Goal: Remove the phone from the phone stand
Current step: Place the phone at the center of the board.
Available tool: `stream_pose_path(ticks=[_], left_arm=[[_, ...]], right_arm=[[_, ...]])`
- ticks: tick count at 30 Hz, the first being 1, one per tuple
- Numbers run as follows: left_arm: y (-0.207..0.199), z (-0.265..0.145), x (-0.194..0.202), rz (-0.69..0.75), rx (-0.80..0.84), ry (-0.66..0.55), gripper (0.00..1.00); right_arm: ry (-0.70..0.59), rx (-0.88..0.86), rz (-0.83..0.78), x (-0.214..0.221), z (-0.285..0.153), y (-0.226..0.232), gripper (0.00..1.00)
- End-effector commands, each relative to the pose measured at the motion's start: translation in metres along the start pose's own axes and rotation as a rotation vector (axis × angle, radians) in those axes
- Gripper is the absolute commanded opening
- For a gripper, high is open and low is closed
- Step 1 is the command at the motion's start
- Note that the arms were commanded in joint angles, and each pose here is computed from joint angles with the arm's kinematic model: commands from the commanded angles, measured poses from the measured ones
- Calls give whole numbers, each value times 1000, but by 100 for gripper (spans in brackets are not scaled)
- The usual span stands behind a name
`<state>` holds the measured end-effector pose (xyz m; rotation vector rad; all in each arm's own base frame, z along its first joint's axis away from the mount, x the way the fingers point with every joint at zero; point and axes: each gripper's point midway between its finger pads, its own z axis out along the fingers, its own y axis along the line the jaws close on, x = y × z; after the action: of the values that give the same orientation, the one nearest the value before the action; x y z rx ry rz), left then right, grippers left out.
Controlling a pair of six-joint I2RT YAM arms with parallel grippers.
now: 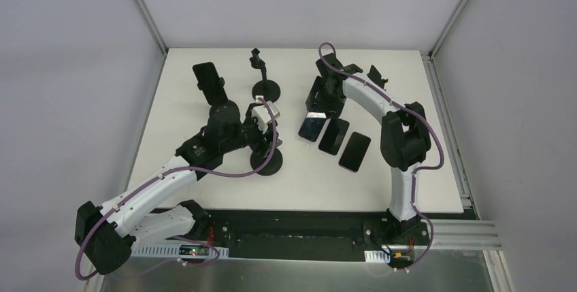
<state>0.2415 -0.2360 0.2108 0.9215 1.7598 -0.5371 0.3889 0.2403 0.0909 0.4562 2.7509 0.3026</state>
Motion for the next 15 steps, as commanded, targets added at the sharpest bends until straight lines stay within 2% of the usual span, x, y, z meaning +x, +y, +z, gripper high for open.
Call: stream_pose_path(ticks=[1,13,15], left_arm=[[2,-4,0,-5,-9,-1,0],[-5,-5,-3,2,29,-13,0],[-5,-5,-2,4,30,-11,0]], right_arm=[[-3,16,-18,-4,3,3,0],[-58,45,-3,-10,50,4,0],[-63,56,-4,-10,56,2,5]])
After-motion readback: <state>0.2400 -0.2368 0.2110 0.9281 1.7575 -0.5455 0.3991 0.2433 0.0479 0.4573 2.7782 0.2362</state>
